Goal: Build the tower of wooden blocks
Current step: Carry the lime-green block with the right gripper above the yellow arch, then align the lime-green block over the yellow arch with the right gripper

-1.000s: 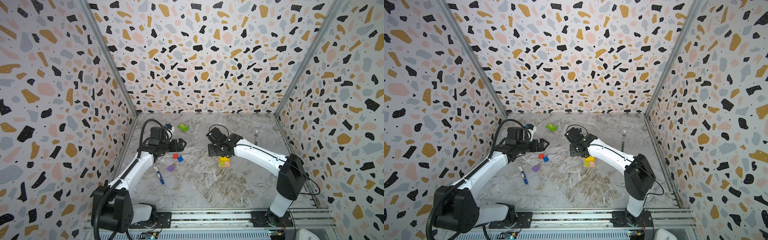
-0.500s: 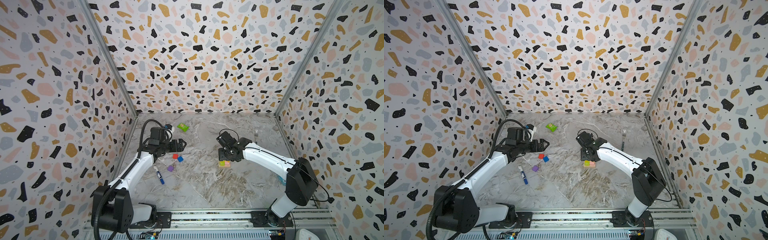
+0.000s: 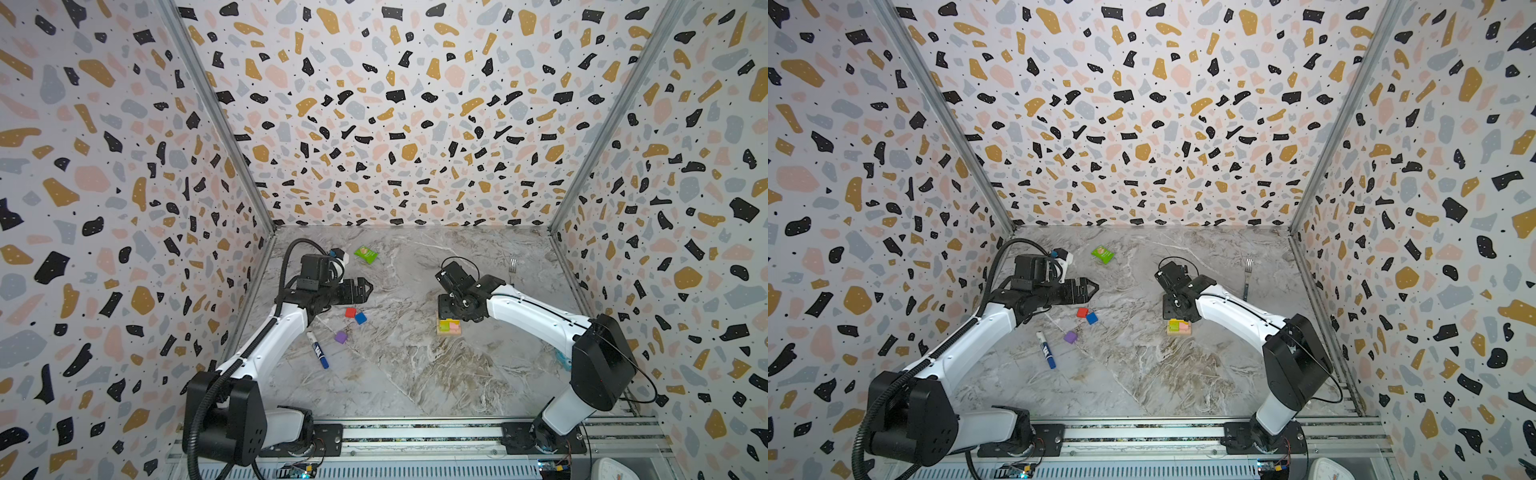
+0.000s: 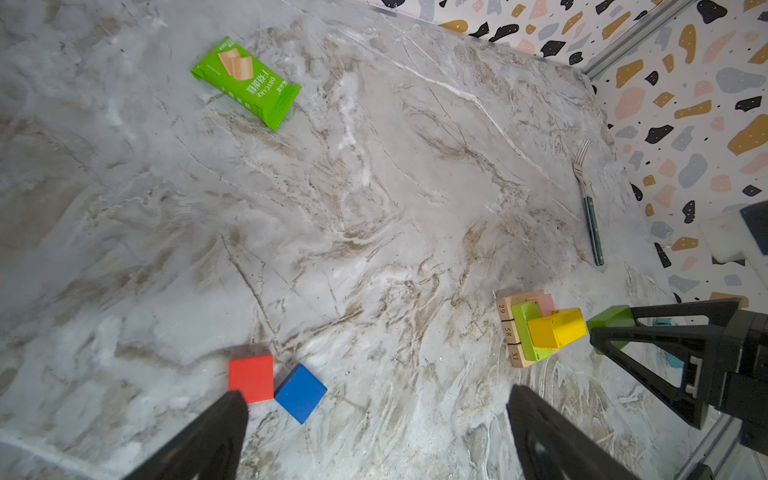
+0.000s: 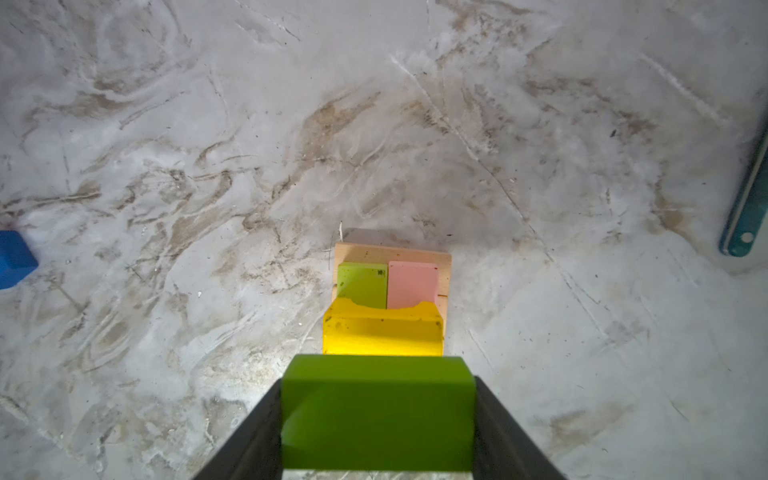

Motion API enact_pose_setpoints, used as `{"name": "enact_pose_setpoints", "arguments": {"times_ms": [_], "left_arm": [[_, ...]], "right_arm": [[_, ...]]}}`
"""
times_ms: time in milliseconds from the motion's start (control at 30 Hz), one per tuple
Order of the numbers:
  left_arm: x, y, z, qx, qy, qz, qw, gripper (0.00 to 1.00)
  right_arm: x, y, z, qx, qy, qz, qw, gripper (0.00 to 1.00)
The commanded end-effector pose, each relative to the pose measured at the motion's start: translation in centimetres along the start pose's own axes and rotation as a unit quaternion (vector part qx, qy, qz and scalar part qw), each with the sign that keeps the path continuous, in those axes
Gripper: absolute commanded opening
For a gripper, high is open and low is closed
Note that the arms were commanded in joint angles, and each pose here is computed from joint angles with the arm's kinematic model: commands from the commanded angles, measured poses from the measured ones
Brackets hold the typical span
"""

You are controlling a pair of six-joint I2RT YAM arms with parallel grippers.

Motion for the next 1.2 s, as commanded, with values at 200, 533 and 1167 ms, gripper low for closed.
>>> {"name": "enact_pose_setpoints", "arguments": {"times_ms": [200, 533, 1167], "left_arm": [[-0.1, 0.0, -0.2, -0.011, 0.002, 0.011, 1.0, 0.98], [-0.1, 0.1, -0.2, -0.011, 0.001, 0.012, 1.0, 0.98], [-0.1, 0.1, -0.2, -0.011, 0.001, 0.012, 1.0, 0.98]], "right_arm": [[-0.3, 0.9, 0.1, 0.005, -0.004, 0.009, 1.0, 0.56], [-0.3, 1.6, 0.2, 0.01, -0.009, 0.014, 1.0, 0.56], [-0.4, 2.3, 0.5, 0.013, -0.012, 0.016, 1.0, 0.55]]}}
Point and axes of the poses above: each gripper's point midway between its finger pads, its own y axis out along the fingers, its own x axis along the line the jaws close on, z = x × y, the point moved 8 cm from there along -y, back along the fingers
